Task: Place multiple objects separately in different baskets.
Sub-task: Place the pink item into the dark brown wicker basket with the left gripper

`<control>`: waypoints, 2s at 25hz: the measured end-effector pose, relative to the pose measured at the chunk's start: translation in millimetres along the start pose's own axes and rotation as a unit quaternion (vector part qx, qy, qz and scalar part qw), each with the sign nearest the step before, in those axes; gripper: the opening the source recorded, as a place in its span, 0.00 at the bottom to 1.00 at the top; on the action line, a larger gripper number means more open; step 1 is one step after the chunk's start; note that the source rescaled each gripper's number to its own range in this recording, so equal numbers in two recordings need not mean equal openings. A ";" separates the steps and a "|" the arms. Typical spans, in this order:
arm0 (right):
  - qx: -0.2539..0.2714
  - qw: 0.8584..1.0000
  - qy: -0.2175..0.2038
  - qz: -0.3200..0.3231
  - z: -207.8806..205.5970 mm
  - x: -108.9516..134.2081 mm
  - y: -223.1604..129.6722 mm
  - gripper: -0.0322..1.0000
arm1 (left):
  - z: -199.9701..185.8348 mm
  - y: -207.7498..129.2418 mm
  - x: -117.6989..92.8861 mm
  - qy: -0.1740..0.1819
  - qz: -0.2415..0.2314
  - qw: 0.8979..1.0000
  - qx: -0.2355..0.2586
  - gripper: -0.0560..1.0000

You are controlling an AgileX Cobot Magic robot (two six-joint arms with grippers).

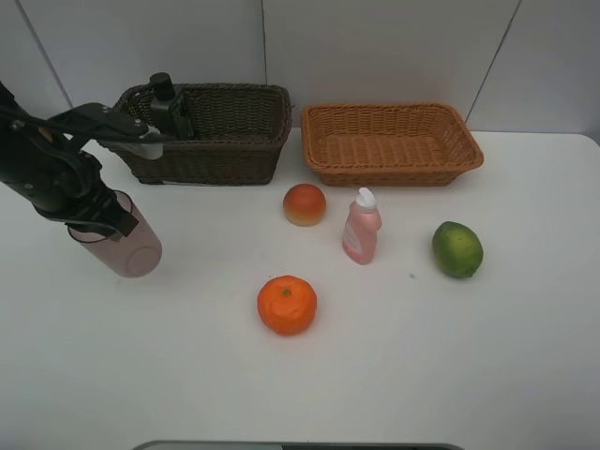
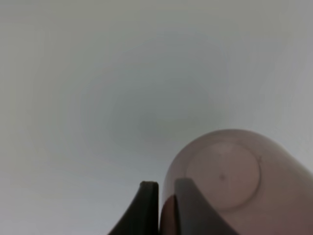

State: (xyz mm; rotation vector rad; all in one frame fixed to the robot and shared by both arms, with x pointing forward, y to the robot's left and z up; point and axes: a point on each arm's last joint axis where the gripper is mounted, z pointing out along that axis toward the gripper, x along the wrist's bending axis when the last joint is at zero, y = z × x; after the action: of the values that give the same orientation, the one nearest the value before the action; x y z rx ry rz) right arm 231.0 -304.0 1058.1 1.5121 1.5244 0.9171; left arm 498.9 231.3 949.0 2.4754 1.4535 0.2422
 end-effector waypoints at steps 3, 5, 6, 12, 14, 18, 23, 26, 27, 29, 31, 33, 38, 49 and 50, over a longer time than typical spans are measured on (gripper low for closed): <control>0.000 1.000 0.000 0.000 0.0 0.0 0.0 0.86 | -20.1 15.7 1.9 -0.003 -0.029 1.000 -0.006 0.06; 0.000 1.000 0.000 0.000 0.0 0.0 0.0 0.86 | -34.0 28.5 3.7 -0.006 -0.051 0.999 -0.008 0.06; 0.000 1.000 0.000 0.000 0.0 0.0 0.0 0.86 | -39.7 33.9 4.7 -0.006 -0.065 0.998 -0.010 0.06; 0.000 1.000 0.000 0.000 0.0 0.0 0.0 0.86 | -84.6 73.8 14.2 0.010 -0.150 0.987 -0.054 0.06; 0.000 1.000 0.000 0.000 0.0 0.0 0.0 0.86 | -90.5 82.6 16.9 0.013 -0.170 0.983 -0.062 0.06; 0.000 1.000 0.000 0.000 0.0 0.0 0.0 0.86 | -95.7 101.8 22.6 0.019 -0.191 0.978 -0.079 0.06; 0.000 1.000 0.000 0.000 0.0 0.0 0.0 0.86 | -89.1 125.3 29.4 0.019 -0.195 0.977 -0.088 0.06; 0.000 1.000 0.000 0.000 0.0 0.0 0.0 0.86 | -81.2 140.0 33.2 0.035 -0.180 0.979 -0.094 0.06; 0.000 1.000 0.000 0.000 0.0 0.0 0.0 0.86 | -78.7 144.1 33.8 0.048 -0.167 0.980 -0.097 0.06; 0.000 1.000 0.000 0.000 0.0 0.0 0.0 0.86 | -71.7 155.1 31.3 0.067 -0.140 0.982 -0.109 0.06; 0.000 1.000 0.000 0.000 0.0 0.0 0.0 0.86 | -62.5 165.2 27.4 0.078 -0.118 0.983 -0.118 0.06; 0.000 1.000 0.000 0.000 0.0 0.0 0.0 0.86 | -50.6 174.4 22.1 0.078 -0.104 0.983 -0.129 0.06; 0.000 1.000 0.000 0.000 0.0 0.0 0.0 0.86 | -10.8 187.9 12.3 0.069 -0.084 0.984 -0.138 0.06; 0.000 1.000 0.000 0.000 0.0 0.0 0.0 0.86 | 51.0 198.8 16.6 0.083 -0.046 0.981 -0.168 0.06; 0.000 1.000 0.000 0.000 0.0 0.0 0.0 0.86 | 53.9 199.0 16.6 0.083 -0.045 0.981 -0.169 0.06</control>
State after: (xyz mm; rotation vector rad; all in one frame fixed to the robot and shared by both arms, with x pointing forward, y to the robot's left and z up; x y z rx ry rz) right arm 231.0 -304.0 1058.1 1.5121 1.5244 0.9171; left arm 686.9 145.7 958.5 2.1535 1.4427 0.6342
